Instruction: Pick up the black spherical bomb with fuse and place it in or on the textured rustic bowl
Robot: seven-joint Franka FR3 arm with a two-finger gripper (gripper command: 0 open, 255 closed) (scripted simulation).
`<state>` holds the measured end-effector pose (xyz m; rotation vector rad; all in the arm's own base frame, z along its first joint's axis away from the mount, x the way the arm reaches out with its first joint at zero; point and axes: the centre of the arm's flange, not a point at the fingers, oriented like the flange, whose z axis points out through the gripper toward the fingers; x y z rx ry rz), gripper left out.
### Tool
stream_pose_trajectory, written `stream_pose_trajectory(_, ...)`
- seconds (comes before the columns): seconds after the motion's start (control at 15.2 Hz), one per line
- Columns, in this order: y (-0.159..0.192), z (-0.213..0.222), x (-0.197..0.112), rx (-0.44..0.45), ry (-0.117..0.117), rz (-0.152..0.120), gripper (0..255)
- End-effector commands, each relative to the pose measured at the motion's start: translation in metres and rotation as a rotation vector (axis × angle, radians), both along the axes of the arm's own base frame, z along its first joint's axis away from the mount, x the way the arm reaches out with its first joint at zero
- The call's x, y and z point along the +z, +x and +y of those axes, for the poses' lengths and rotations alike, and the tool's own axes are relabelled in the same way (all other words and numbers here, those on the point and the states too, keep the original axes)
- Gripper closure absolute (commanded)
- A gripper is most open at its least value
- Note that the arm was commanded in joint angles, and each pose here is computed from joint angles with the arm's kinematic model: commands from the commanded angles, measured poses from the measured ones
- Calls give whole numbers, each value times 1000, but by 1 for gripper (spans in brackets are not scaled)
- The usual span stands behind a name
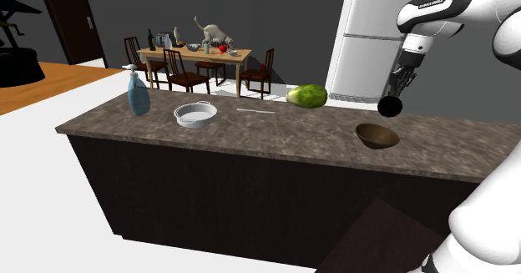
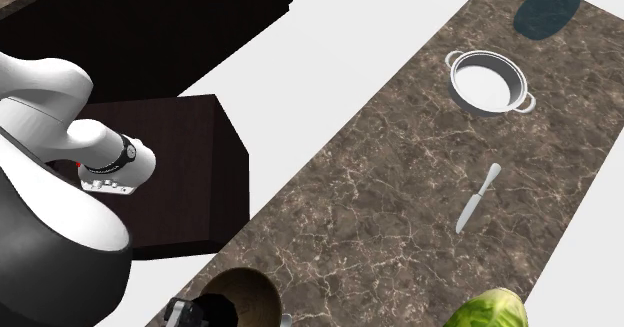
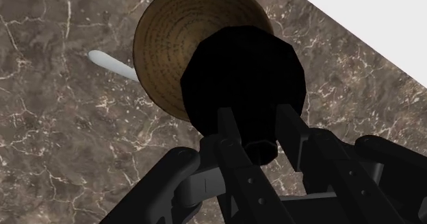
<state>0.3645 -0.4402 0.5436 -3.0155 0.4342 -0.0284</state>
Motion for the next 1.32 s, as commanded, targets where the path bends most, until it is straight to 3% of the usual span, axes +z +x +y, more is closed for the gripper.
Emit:
stream_pose_trajectory(0.0, 0, -1, -10, 1, 0, -1, 255)
stream_pose_trajectory(0.99, 0, -1, -90, 1, 0, -1, 255)
stream_pose_trajectory(1.25, 0, -1, -90, 1, 0, -1, 255)
